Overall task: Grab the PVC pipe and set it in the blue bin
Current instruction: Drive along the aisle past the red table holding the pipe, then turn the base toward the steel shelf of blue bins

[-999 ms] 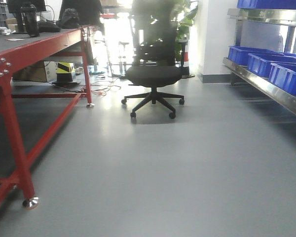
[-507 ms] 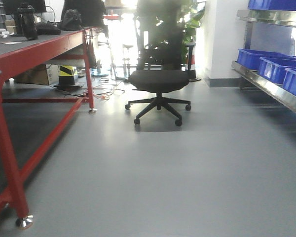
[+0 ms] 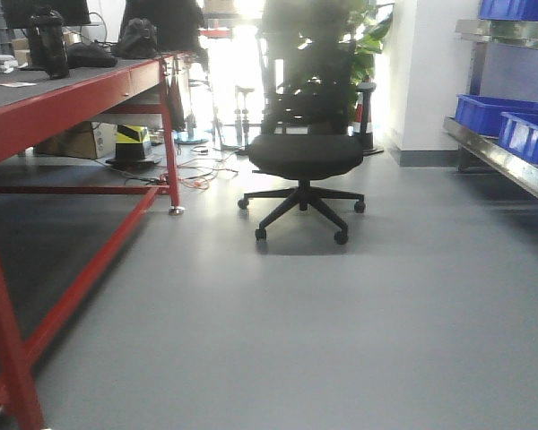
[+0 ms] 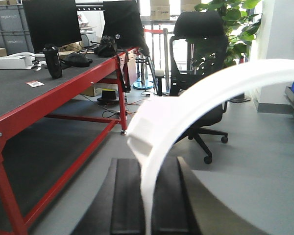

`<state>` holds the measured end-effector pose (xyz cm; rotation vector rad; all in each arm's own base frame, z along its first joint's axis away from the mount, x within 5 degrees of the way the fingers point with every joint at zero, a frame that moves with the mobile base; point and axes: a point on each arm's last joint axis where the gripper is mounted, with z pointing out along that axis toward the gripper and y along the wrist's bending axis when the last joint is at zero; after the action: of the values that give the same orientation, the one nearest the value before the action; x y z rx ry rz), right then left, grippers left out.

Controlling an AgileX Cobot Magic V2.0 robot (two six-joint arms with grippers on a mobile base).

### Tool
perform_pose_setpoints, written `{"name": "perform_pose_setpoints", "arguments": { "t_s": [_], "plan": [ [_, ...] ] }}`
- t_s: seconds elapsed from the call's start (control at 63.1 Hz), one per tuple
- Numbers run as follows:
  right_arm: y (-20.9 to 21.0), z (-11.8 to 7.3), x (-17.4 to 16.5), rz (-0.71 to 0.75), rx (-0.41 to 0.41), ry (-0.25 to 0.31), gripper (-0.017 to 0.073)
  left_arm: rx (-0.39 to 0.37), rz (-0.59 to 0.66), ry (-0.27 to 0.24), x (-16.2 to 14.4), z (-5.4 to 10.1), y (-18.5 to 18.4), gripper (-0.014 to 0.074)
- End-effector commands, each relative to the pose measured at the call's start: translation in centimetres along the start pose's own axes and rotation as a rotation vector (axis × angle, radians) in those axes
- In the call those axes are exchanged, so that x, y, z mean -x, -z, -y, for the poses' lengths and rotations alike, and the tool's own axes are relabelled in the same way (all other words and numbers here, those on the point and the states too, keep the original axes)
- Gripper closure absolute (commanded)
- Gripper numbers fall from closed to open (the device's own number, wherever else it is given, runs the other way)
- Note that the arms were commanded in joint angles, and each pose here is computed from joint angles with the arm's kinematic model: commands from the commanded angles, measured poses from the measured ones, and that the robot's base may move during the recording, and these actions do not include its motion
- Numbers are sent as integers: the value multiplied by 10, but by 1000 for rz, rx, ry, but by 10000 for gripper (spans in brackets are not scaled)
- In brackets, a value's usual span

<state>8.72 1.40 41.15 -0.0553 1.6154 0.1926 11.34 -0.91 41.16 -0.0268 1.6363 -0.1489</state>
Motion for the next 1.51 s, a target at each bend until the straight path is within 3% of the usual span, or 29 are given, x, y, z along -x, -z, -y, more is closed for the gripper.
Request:
{"name": "perform_pose_setpoints", "arguments": {
  "t_s": [0.0, 1.491],
  "plan": [
    [0, 0, 3, 25, 0, 6, 727, -4, 34, 8, 3, 0, 1, 705],
    [0, 0, 3, 25, 0, 6, 727, -4, 36, 8, 3, 0, 1, 705]
  ]
}}
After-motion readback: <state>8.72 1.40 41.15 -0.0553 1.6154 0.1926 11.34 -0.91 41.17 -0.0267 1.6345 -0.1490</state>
